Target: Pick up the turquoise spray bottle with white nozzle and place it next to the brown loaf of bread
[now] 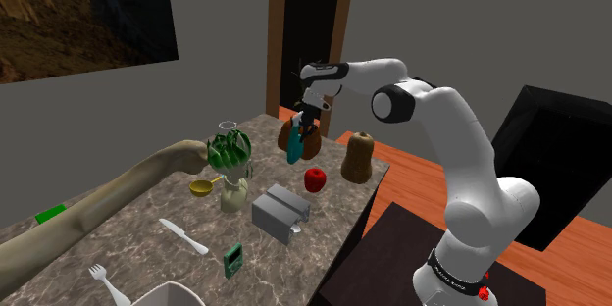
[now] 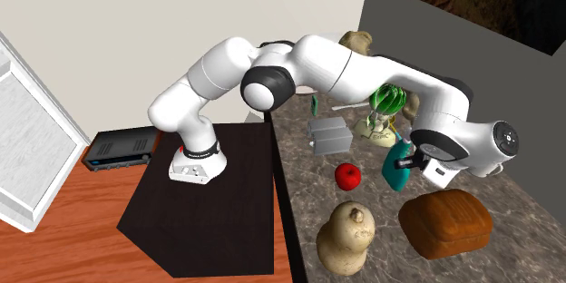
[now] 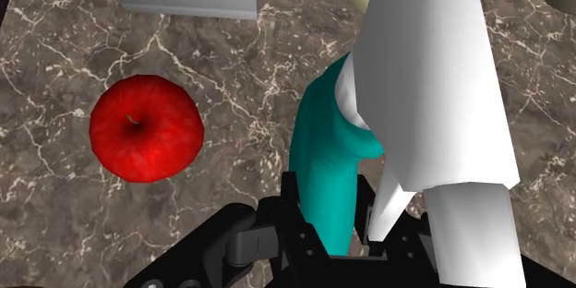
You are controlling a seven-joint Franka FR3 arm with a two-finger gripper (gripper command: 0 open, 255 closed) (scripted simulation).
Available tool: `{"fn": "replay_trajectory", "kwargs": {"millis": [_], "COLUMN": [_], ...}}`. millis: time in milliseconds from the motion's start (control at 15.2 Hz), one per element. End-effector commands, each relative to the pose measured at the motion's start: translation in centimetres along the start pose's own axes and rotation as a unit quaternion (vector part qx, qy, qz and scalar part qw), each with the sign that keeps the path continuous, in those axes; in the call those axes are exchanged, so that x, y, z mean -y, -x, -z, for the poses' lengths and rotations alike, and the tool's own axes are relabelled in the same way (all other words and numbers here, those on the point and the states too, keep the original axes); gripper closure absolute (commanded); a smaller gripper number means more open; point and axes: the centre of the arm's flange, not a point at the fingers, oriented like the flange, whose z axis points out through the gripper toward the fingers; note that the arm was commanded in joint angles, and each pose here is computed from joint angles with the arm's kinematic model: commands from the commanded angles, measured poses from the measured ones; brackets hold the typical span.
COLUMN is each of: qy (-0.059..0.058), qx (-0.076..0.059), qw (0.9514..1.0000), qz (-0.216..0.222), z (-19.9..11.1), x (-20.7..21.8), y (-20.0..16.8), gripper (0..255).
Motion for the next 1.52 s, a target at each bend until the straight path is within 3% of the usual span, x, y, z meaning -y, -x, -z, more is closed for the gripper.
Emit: {"fn": "replay_trajectory", "kwargs": {"millis": [0, 528, 1056, 1122, 1452], "qy": [0.0, 0.0, 0.0, 0.0, 0.0], "qx": [0.0, 0.0, 0.0, 0.0, 0.0], "qw": [1.0, 1.0, 1.0, 1.0, 1.0], "qz": [0.0, 0.0, 0.0, 0.0, 0.0], "z": [-0.9, -4.5, -4.5, -4.5, -4.5], "x": [0.0, 0.0, 0.0, 0.0, 0.0], "y": [-0.5, -2.6, -2.6, -2.6, -2.6], "gripper": [255, 255, 255, 0, 0]}}
